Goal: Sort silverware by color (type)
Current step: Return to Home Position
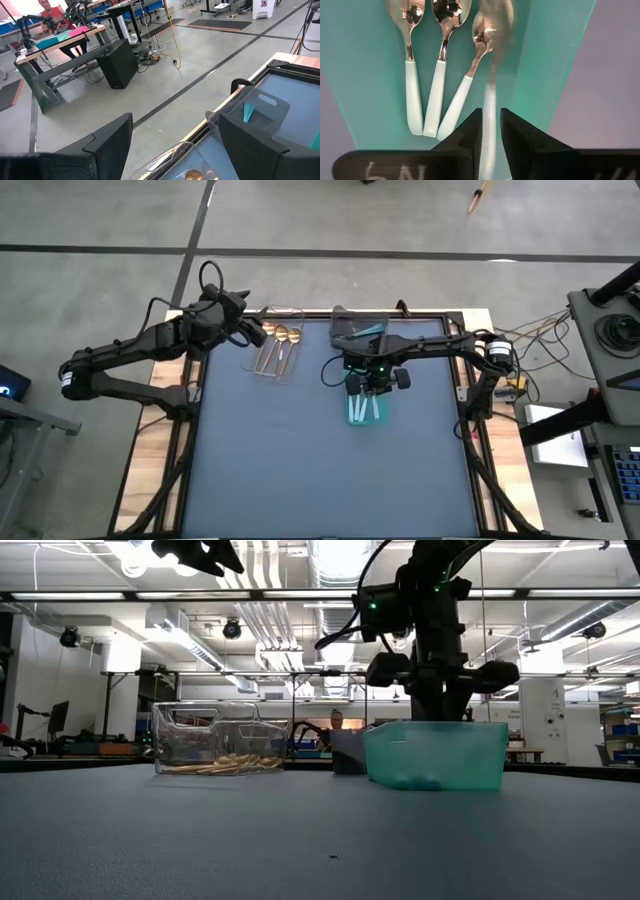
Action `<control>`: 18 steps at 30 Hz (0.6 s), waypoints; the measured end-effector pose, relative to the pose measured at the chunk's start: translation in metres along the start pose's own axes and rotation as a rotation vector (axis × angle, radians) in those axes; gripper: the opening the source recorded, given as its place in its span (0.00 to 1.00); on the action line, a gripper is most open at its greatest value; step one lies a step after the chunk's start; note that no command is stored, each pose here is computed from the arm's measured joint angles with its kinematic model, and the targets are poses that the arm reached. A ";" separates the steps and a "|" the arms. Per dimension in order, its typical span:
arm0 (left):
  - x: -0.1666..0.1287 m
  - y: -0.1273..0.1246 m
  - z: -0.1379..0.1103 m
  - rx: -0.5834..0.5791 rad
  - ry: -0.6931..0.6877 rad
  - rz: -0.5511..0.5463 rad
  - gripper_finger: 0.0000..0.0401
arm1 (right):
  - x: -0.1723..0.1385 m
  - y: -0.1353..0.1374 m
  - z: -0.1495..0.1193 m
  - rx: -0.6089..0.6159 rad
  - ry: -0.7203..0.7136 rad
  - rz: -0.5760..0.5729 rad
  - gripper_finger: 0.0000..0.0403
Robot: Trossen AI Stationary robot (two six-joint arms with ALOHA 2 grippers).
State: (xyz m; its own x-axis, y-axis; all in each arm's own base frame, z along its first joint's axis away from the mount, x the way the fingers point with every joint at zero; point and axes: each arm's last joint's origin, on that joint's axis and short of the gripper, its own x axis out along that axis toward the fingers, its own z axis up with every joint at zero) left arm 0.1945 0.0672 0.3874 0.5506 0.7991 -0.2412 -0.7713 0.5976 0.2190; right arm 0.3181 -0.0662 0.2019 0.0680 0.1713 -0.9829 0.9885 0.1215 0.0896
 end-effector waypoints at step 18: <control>0.000 0.000 0.000 -0.008 0.001 -0.001 0.69 | -0.013 0.007 -0.001 -0.074 -0.022 0.055 0.19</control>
State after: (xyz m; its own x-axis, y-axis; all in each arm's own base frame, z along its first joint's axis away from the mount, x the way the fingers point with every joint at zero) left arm 0.1943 0.0672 0.3872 0.5507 0.7986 -0.2427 -0.7734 0.5976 0.2116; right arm 0.3244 -0.0667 0.2150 0.1254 0.1577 -0.9795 0.9706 0.1848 0.1540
